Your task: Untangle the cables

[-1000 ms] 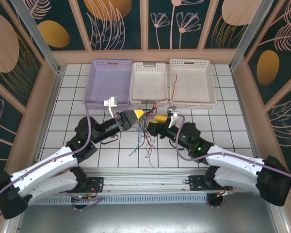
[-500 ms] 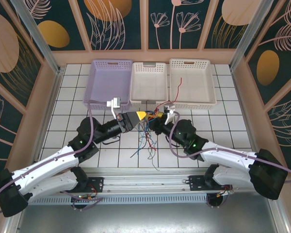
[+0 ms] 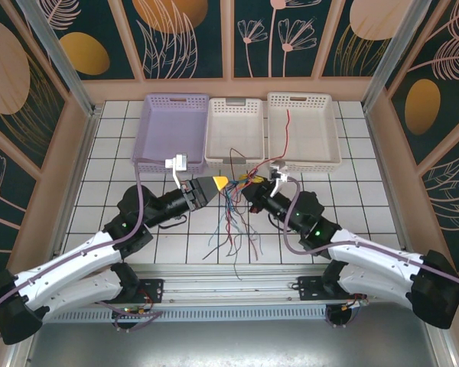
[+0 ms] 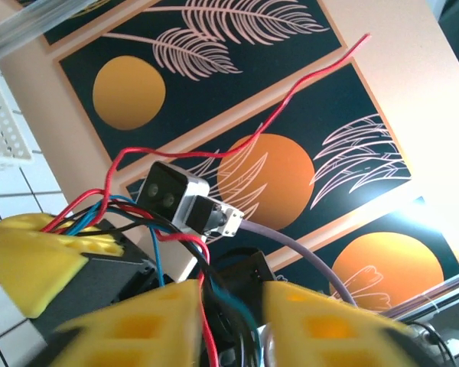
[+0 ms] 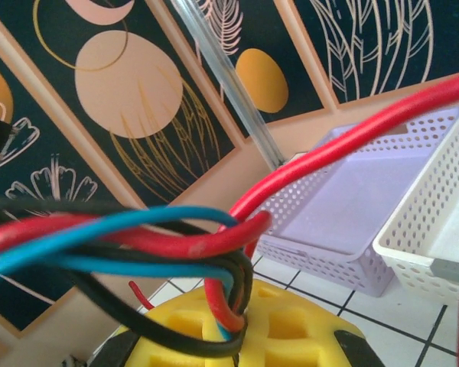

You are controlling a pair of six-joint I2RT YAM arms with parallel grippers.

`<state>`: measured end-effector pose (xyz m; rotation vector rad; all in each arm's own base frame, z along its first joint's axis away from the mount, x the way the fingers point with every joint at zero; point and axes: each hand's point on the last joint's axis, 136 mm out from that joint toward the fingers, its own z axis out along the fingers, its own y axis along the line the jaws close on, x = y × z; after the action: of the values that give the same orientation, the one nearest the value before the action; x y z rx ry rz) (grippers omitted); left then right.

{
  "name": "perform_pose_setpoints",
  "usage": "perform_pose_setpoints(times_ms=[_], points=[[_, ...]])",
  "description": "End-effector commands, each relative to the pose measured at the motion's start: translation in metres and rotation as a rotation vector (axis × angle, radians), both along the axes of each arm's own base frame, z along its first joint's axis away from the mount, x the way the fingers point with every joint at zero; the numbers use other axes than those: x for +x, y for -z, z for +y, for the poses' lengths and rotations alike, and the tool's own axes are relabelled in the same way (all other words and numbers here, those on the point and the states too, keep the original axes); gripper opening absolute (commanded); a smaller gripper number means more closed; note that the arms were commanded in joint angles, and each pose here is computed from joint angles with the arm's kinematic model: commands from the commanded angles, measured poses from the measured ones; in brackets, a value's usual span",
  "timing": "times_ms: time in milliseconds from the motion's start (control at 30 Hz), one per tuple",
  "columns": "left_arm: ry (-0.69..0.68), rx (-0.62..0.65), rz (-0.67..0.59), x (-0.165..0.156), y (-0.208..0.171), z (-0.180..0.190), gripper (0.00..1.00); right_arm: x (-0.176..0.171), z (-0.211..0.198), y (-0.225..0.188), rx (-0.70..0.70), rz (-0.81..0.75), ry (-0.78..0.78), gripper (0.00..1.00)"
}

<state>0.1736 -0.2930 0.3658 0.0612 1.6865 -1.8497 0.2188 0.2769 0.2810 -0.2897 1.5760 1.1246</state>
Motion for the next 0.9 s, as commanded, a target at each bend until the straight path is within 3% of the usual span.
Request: perform_pose_setpoints(times_ms=[0,100,200,500,667,867], points=[[-0.007,0.026,-0.076,-0.010,-0.020,0.008,0.65,-0.011,-0.002,-0.002,0.021,0.004,-0.059,0.00],[-0.041,0.095,-0.103,-0.011,-0.014,0.016,0.86,-0.016,-0.006,-0.001,0.025,0.014,-0.093,0.00],[-0.079,0.218,-0.115,-0.007,0.009,0.021,0.92,-0.017,-0.013,-0.004,0.051,0.024,-0.125,0.00],[0.026,0.386,-0.042,-0.006,0.096,-0.002,0.88,-0.025,-0.017,-0.013,0.078,0.039,-0.281,0.00],[0.040,0.423,-0.051,0.000,0.108,-0.013,0.85,-0.030,-0.006,-0.015,0.061,0.057,-0.360,0.00],[0.092,0.430,-0.048,0.000,0.120,-0.025,0.72,-0.034,0.000,-0.012,0.057,0.073,-0.400,0.00]])
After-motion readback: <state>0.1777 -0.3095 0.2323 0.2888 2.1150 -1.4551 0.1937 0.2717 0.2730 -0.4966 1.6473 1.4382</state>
